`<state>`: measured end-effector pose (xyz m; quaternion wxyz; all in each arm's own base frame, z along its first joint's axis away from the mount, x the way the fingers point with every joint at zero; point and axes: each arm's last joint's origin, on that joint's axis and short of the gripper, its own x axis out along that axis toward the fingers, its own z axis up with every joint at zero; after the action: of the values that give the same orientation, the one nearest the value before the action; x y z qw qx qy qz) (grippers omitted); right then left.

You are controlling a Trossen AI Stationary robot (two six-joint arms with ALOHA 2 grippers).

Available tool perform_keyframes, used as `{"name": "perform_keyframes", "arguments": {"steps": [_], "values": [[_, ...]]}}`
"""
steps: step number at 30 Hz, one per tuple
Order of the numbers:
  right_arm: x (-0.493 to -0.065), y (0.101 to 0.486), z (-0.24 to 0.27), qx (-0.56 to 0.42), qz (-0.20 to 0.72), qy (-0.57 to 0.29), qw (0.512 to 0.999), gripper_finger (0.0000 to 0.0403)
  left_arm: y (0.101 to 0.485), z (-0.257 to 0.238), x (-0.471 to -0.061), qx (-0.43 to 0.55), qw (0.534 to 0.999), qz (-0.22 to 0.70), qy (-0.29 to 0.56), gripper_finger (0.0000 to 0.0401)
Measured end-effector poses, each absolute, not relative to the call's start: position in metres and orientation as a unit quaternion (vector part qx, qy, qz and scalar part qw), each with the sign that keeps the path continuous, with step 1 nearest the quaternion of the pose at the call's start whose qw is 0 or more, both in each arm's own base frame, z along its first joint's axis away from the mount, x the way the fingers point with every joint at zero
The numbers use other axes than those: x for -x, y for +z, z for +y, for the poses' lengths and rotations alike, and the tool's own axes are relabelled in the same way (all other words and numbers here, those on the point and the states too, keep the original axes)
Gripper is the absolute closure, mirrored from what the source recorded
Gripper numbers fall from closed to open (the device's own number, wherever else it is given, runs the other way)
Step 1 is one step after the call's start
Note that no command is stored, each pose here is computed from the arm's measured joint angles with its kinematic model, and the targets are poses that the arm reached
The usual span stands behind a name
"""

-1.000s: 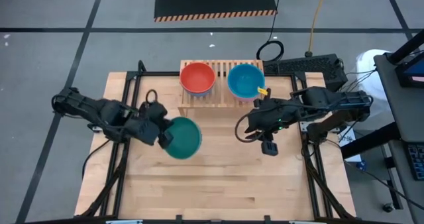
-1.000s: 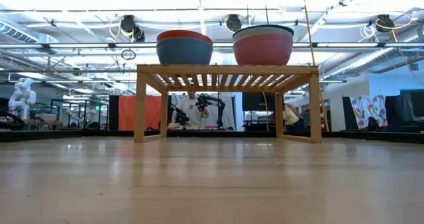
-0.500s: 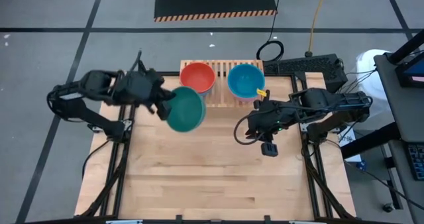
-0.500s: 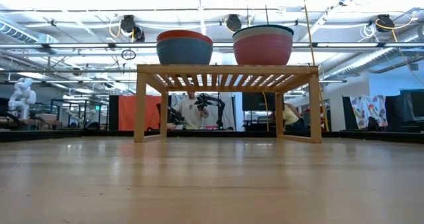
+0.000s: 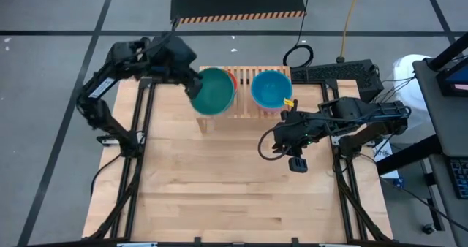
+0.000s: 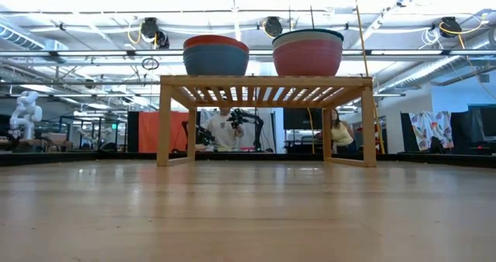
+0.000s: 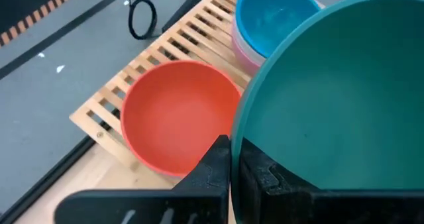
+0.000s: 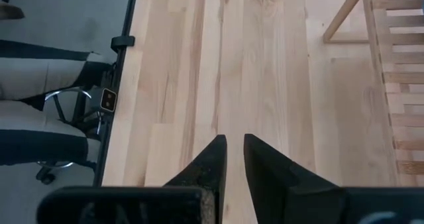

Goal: Place and stack bowls onto a shelf
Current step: Stack the green bowl on top of the orange bowl on the shelf

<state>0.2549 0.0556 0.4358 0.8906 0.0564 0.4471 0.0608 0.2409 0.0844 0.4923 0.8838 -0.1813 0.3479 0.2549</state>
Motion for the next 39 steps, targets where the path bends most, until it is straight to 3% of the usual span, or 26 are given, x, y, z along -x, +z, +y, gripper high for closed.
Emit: {"name": "perform_keyframes", "arguments": {"steps": [18, 39], "values": [[-0.255, 0.436, 0.056, -0.060, 0.447, 0.059, 0.891, 0.0358, 0.445, 0.210, -0.251, 0.243, 0.822, 0.443, 0.264, 0.0395], [-0.255, 0.436, 0.056, -0.057, 0.447, 0.061, 0.891, 0.0358, 0.410, 0.234, -0.272, 0.244, 0.798, 0.498, 0.238, 0.0384]]}}
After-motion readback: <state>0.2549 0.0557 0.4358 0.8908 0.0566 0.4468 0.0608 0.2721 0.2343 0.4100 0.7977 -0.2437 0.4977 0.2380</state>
